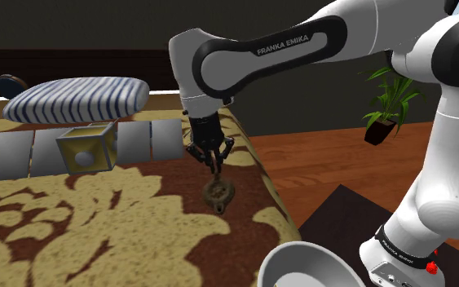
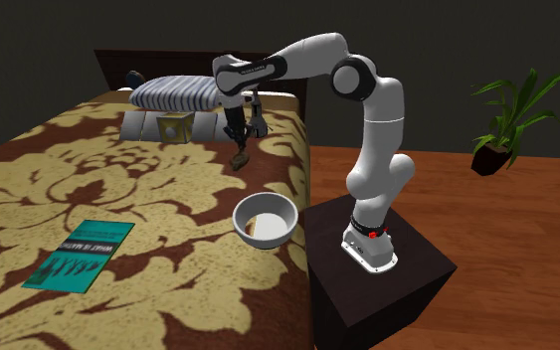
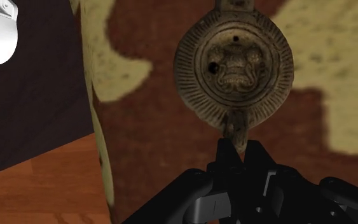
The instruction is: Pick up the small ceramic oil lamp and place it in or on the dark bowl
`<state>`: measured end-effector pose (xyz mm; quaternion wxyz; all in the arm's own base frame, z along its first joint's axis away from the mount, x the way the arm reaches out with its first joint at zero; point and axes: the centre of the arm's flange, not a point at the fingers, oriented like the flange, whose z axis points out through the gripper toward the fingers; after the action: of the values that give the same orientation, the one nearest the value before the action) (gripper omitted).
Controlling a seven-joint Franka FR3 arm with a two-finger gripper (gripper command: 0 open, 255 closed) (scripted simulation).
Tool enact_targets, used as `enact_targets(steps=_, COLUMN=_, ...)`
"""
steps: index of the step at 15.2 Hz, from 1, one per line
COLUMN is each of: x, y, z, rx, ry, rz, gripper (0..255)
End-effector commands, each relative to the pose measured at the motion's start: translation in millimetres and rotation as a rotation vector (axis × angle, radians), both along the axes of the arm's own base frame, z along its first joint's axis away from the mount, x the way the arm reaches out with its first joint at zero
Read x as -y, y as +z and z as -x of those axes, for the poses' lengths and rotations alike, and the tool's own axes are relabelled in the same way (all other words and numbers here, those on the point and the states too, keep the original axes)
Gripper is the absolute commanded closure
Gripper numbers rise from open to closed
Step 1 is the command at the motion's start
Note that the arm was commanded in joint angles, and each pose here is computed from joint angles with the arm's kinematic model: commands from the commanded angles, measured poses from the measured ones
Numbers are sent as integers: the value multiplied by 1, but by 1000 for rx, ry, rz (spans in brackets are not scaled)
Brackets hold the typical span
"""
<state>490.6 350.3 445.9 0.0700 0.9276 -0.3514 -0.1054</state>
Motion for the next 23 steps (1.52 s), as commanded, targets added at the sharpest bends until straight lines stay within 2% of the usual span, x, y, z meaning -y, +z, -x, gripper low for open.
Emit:
enact_targets(steps=1, x=0, y=10, z=1, rx=0, ry=0, rz=0, gripper=255)
enact_targets(steps=8, x=0, y=44, z=1, rx=0, ry=0, rz=0, gripper=255)
enact_targets(steps=23, x=-19, y=63, z=197, rx=0, ry=0, rz=0, gripper=255)
